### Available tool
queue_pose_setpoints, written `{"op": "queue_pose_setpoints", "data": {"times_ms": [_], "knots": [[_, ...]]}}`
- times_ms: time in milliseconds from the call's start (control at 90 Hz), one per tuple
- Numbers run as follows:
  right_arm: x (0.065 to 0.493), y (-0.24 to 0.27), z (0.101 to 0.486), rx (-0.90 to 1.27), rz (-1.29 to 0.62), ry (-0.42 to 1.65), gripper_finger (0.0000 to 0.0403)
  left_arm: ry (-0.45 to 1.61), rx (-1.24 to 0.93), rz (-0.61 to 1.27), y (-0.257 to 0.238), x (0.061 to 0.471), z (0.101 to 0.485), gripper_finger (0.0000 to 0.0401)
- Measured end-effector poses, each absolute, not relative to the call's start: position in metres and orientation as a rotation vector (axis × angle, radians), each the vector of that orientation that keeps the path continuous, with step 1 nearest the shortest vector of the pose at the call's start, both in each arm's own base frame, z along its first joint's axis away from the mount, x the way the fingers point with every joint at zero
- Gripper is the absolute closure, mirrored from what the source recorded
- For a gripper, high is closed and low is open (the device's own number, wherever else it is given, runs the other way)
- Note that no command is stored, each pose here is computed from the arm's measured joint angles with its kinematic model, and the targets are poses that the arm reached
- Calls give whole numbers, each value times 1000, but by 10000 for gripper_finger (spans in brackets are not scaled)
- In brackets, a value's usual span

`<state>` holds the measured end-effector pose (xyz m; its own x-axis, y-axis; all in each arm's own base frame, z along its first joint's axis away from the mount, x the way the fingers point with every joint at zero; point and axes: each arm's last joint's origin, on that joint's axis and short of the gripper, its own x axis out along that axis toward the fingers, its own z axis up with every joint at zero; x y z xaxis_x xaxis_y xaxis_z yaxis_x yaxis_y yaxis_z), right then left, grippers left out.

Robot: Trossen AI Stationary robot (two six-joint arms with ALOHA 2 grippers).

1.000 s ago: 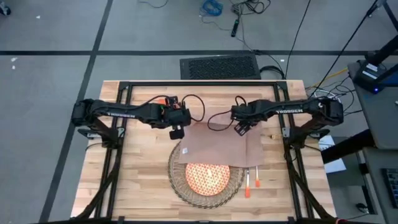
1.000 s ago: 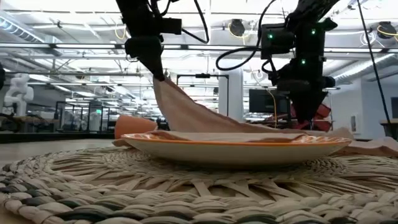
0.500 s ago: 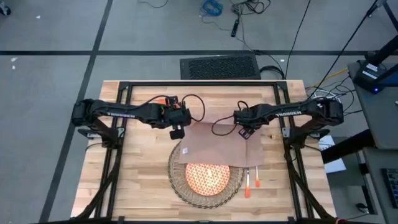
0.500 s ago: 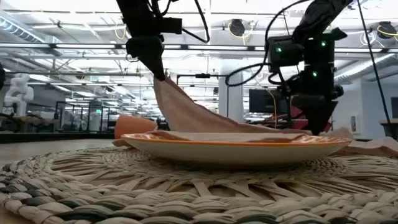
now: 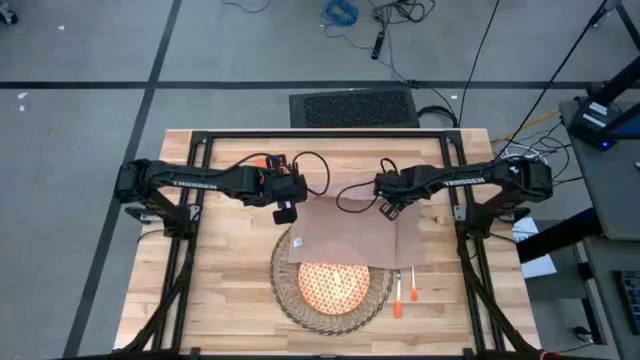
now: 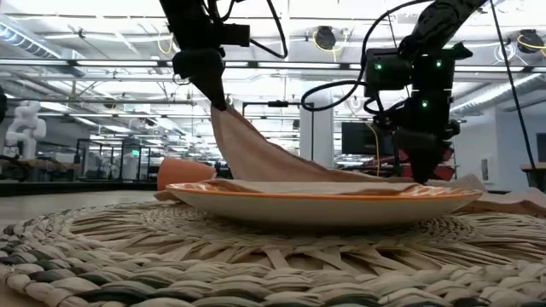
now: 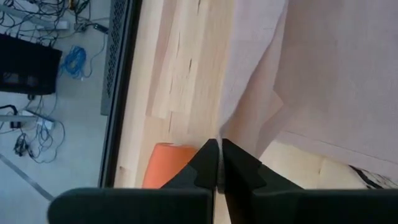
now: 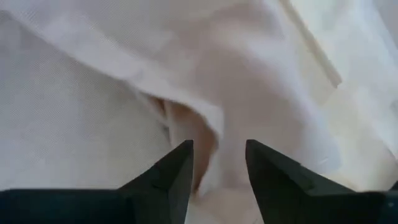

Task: Set table place
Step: Fold the white napkin

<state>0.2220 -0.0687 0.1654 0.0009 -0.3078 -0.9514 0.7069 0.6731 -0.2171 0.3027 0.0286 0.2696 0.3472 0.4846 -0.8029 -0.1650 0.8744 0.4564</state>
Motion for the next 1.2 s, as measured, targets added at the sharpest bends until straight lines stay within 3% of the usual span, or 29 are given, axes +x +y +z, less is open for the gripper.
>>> {"op": "queue_pose_setpoints", "data": {"times_ms": [333,622,967,1200], "knots": [[228,-81,158,364,-775,1339,285,1141,318,428,29,303,270,401],[229,-83,150,307,-743,1397,394,1141,311,432,29,303,270,401],[223,-71,160,252,-731,1433,403,1132,309,446,29,303,270,401],[214,-58,202,183,-782,1343,403,1123,314,449,27,304,270,401]]}}
